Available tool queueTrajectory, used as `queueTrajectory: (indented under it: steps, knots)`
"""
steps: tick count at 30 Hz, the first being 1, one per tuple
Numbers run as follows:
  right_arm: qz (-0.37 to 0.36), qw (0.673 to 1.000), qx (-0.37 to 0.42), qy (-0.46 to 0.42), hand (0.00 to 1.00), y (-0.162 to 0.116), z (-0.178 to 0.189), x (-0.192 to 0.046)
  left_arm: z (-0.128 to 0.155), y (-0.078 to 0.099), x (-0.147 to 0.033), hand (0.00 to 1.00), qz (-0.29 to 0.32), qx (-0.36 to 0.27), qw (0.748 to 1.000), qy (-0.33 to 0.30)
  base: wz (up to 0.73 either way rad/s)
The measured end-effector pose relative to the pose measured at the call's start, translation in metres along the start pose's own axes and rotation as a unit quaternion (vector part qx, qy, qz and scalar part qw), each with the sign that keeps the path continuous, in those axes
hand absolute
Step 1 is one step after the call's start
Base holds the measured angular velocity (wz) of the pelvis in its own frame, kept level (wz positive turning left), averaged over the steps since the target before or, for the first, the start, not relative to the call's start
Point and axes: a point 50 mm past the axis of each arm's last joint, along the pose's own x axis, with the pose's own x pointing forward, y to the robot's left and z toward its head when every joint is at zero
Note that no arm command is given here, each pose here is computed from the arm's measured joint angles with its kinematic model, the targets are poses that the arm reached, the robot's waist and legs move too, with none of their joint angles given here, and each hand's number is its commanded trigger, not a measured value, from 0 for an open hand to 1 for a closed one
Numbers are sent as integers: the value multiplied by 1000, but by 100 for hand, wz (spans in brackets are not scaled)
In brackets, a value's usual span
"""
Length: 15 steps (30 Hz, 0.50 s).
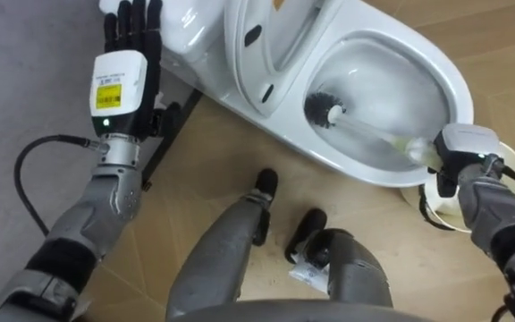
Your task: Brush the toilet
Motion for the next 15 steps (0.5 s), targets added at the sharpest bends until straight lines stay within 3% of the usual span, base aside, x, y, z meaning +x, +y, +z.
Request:
queueTrajectory:
  steps: [8, 15]
  knots:
    - [-17, 1000, -12, -9, 100, -8, 10, -1, 1, -5, -4, 0, 15, -1, 1000, 22, 0]
    - [-9, 998, 60, 27, 100, -17, 0, 7, 2, -3, 2, 0, 24, -4, 999, 35, -3]
